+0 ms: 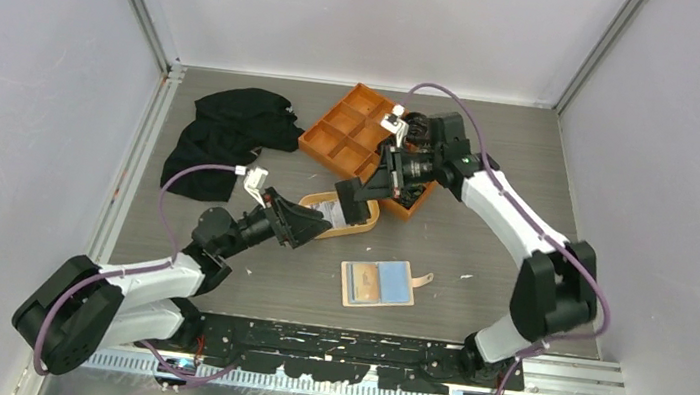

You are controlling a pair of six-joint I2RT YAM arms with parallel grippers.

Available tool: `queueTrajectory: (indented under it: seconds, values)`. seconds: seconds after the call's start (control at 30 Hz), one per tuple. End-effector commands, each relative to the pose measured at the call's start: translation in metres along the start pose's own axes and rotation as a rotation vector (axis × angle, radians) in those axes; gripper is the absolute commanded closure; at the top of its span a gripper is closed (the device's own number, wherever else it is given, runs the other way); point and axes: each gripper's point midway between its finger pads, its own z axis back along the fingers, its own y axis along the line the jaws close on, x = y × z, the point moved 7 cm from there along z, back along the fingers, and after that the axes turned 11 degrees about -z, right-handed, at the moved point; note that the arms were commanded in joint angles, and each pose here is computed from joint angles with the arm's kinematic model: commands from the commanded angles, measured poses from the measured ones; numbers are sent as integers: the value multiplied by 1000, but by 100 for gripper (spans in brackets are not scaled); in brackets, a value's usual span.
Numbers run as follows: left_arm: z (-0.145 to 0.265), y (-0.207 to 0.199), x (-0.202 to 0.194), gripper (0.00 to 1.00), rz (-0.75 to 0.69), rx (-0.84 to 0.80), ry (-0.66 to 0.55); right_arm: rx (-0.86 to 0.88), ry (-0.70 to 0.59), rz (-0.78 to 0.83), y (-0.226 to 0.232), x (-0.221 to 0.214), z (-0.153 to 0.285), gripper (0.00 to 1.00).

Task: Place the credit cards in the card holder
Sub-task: Pick up the credit card from the storage box.

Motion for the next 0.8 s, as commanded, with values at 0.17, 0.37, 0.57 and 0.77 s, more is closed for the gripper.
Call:
queueTrajectory:
  seconds: [0.17, 0.37, 0.57, 0.77]
  values:
    - [-29, -45, 21, 34, -147, -150, -195, 211, -142, 192, 63, 5, 24, 99]
    - [-44, -59, 22, 40, -130, -192, -211, 225, -134, 209, 64, 0, 22, 99]
    - [-53, -61, 23, 57, -94, -189, -208, 237, -115, 234, 67, -5, 21, 99]
    - [-57, -63, 26, 80, -71, -194, -214, 225, -87, 256, 64, -12, 17, 99]
